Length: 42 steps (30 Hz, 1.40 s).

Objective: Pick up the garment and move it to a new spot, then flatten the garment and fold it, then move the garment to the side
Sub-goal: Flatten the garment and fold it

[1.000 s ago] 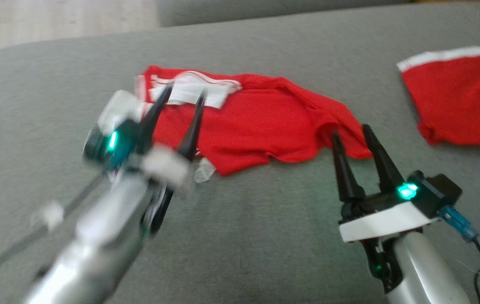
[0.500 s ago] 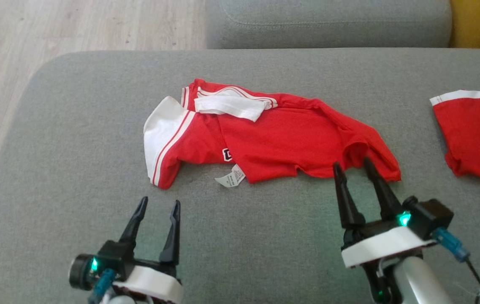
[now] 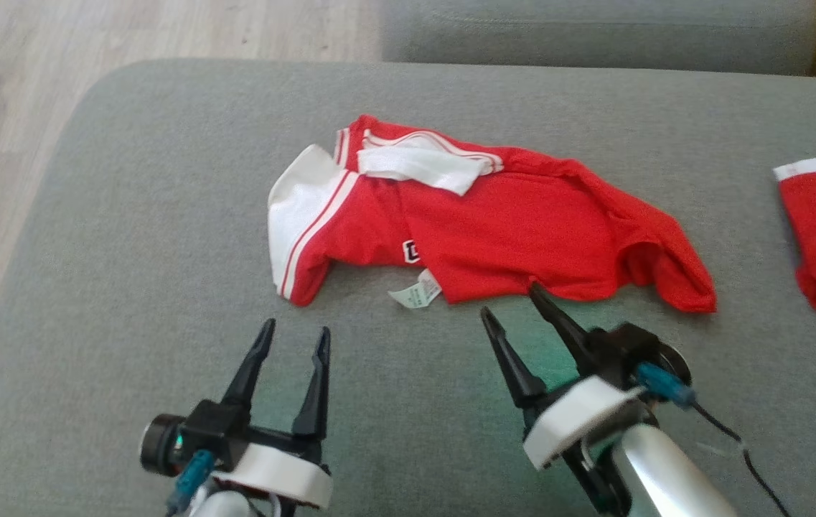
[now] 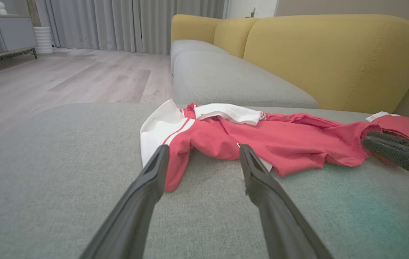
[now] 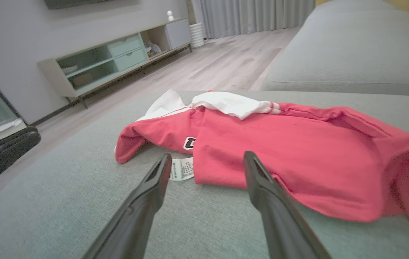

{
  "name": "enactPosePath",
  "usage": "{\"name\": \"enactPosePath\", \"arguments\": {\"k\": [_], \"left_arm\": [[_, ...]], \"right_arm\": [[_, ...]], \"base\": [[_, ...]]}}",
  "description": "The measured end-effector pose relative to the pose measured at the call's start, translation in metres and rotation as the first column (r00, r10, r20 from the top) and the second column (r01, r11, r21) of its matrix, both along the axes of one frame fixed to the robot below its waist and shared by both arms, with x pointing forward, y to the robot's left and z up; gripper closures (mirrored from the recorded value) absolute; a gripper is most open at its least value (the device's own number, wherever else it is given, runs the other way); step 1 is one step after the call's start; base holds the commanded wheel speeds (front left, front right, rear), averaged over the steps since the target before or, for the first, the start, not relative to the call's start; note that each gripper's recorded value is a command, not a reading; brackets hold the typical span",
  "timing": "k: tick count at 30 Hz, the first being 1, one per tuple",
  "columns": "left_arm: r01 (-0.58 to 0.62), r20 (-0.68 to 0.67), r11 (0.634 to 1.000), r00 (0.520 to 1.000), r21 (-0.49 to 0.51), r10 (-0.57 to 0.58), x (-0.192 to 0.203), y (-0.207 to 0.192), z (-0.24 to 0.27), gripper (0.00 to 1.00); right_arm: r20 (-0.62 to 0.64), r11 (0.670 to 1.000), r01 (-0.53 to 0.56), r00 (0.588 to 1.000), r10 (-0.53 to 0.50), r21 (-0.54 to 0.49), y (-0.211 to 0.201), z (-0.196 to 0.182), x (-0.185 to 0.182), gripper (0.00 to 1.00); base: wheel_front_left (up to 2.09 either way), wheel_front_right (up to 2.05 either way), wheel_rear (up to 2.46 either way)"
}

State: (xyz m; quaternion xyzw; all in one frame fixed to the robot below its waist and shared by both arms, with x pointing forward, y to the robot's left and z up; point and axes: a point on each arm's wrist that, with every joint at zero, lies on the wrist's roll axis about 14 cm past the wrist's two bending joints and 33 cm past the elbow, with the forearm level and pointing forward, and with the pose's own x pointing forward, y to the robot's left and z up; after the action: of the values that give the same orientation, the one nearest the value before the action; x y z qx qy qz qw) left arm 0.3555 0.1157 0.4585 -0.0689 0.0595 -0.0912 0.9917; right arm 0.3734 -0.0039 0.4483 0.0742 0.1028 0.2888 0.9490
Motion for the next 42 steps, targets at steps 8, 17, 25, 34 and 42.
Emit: {"name": "enactPosePath", "arguments": {"k": [8,17,25,34,42], "left_arm": [[-0.038,-0.019,0.999,0.999,-0.024,0.038,0.003,0.004,-0.007,0.00],[-0.125,-0.039,0.992,0.991,-0.013,0.125,0.000,0.031,-0.013,0.00],[-0.146,-0.047,0.989,0.988,-0.006,0.146,-0.002,0.038,-0.016,0.00],[-0.130,-0.048,0.992,0.990,-0.007,0.129,-0.001,0.032,-0.017,0.00],[-0.127,-0.021,0.992,0.992,-0.017,0.127,-0.002,0.032,-0.009,0.00]], "right_arm": [[-0.100,0.977,-0.133,0.988,0.118,-0.164,0.025,-0.042,0.016,0.00],[-0.180,0.961,-0.209,0.968,0.176,-0.181,0.048,-0.073,0.025,0.00],[-0.180,0.963,-0.201,0.969,0.169,-0.178,0.050,-0.078,0.038,0.00],[-0.184,0.969,-0.166,0.974,0.132,-0.182,0.041,-0.081,0.046,1.00],[-0.147,0.978,-0.134,0.983,0.111,-0.160,0.033,-0.068,0.041,1.00]], "base": [[0.00,0.00,0.00],[0.00,0.00,0.00],[0.00,0.00,0.00],[0.00,0.00,0.00],[0.00,0.00,0.00]]}}
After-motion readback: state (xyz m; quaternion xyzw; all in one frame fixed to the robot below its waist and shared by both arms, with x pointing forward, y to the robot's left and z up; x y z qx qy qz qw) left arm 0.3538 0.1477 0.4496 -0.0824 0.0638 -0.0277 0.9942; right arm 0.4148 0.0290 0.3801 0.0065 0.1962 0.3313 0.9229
